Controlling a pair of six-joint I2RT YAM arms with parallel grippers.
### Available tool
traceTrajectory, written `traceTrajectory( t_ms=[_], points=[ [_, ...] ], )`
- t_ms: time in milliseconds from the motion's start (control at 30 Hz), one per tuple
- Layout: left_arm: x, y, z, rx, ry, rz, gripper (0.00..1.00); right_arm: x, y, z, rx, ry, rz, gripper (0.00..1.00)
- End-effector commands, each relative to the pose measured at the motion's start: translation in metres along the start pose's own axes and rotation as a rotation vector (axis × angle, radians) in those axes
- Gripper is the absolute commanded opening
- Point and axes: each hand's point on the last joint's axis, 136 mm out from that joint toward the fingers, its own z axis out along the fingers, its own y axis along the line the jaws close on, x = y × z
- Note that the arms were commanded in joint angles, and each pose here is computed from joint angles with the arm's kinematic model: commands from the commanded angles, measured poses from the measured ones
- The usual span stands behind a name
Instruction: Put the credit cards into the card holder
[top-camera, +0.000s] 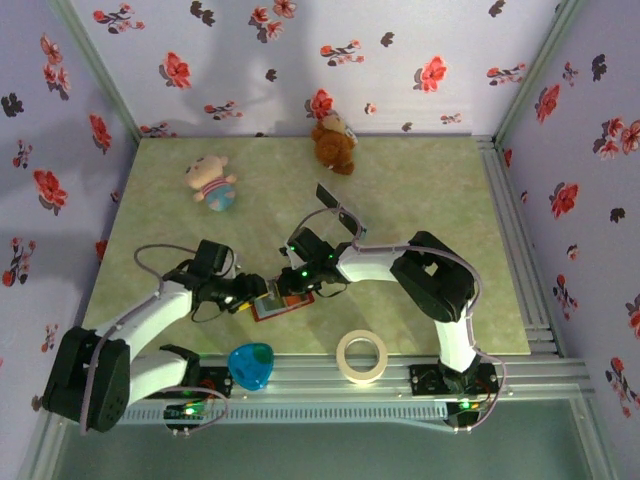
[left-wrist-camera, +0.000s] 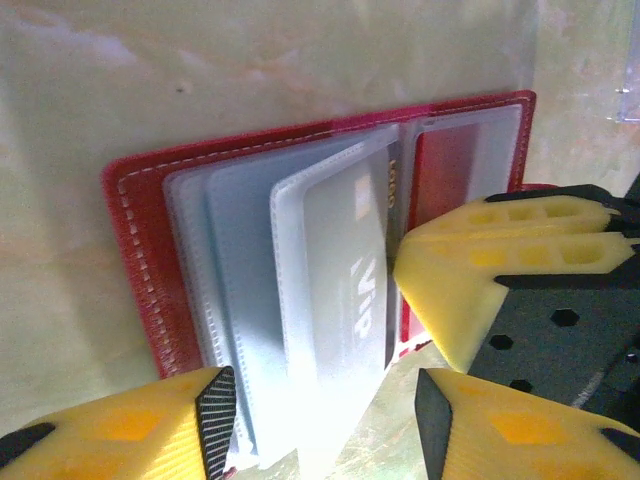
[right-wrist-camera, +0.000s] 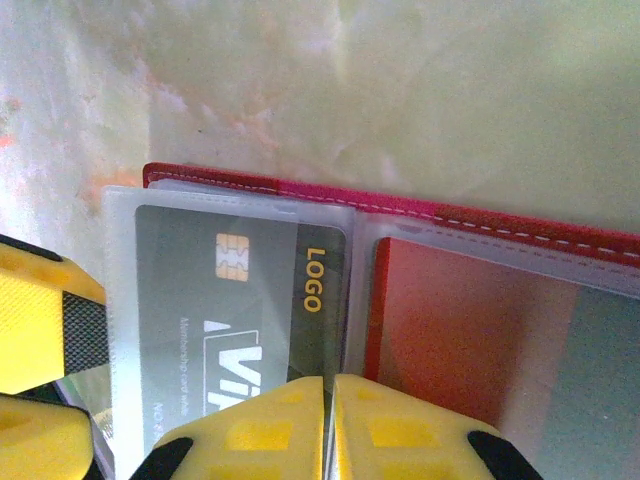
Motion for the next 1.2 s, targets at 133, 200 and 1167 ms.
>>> traceTrajectory(
  t_ms=[133,200,1167],
  points=[
    [-0.011,0.006,0.001,-0.038,-0.079,-0.046,0.56,0.029,-0.028,0.024,0.056,0.09,0.045,0.11],
    [-0.01,-0.002,0.007,0.013,-0.071,-0.051,0.54,0.028,-0.026,0.025,0.044,0.092,0.041,0.11],
    [-0.012,-0.046,0.019,0.0,0.032,0.058,0.31,-0.006,-0.009,-0.044,-0.014,-0.171,0.072,0.32]
  ],
)
